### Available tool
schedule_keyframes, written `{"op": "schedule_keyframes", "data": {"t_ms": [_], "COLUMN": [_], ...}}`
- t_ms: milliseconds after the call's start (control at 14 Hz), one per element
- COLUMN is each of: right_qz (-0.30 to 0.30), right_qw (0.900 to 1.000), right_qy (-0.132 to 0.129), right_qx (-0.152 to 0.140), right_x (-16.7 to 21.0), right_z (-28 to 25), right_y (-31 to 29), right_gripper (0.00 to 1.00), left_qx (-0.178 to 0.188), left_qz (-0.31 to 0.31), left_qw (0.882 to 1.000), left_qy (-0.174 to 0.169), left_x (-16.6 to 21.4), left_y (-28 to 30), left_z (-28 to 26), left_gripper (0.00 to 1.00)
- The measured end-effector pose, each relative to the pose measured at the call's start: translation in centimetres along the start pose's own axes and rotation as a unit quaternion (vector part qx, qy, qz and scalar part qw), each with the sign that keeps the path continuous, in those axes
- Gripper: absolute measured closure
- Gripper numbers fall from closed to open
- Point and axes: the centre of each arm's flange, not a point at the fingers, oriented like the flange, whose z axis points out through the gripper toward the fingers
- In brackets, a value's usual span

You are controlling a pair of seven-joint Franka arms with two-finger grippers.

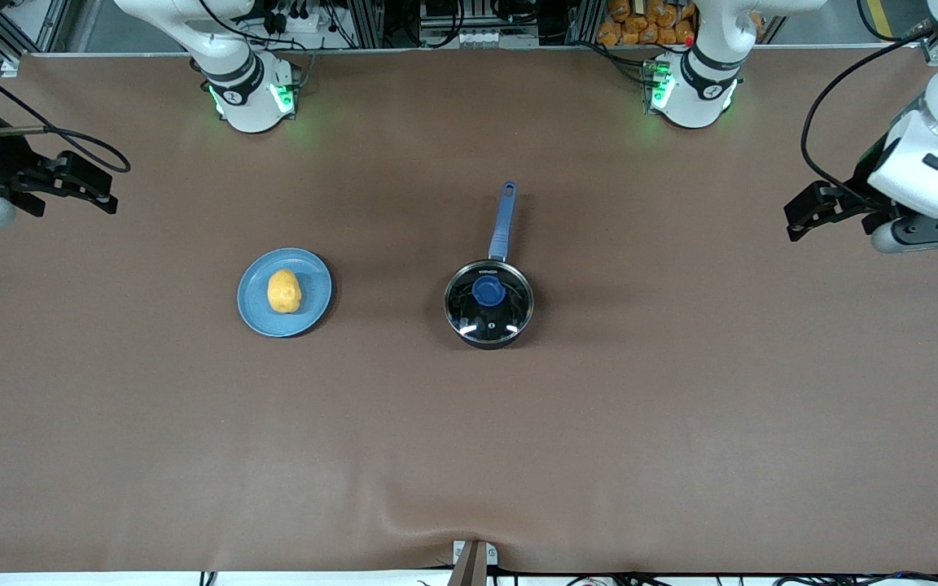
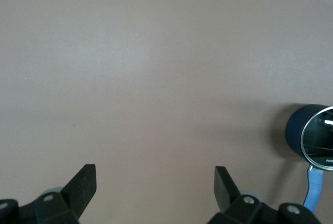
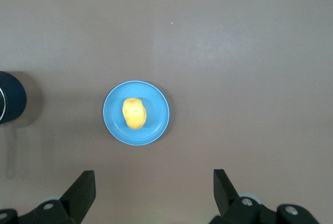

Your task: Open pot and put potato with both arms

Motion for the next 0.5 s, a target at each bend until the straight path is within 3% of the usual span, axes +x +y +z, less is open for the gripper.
{"op": "schedule_keyframes", "data": {"t_ms": [500], "right_qz": [0.000], "right_qw": [1.000], "right_qy": [0.000], "right_qx": [0.000], "right_x": [0.00], "right_z": [0.01], "right_y": [0.00], "right_gripper": [0.00], "left_qx": [-0.006], "left_qz": [-0.017], "left_qw": [1.000], "left_qy": [0.000], "left_x": [0.19], "left_y": [-0.86], "left_z": [-0.35], "left_gripper": [0.00]}}
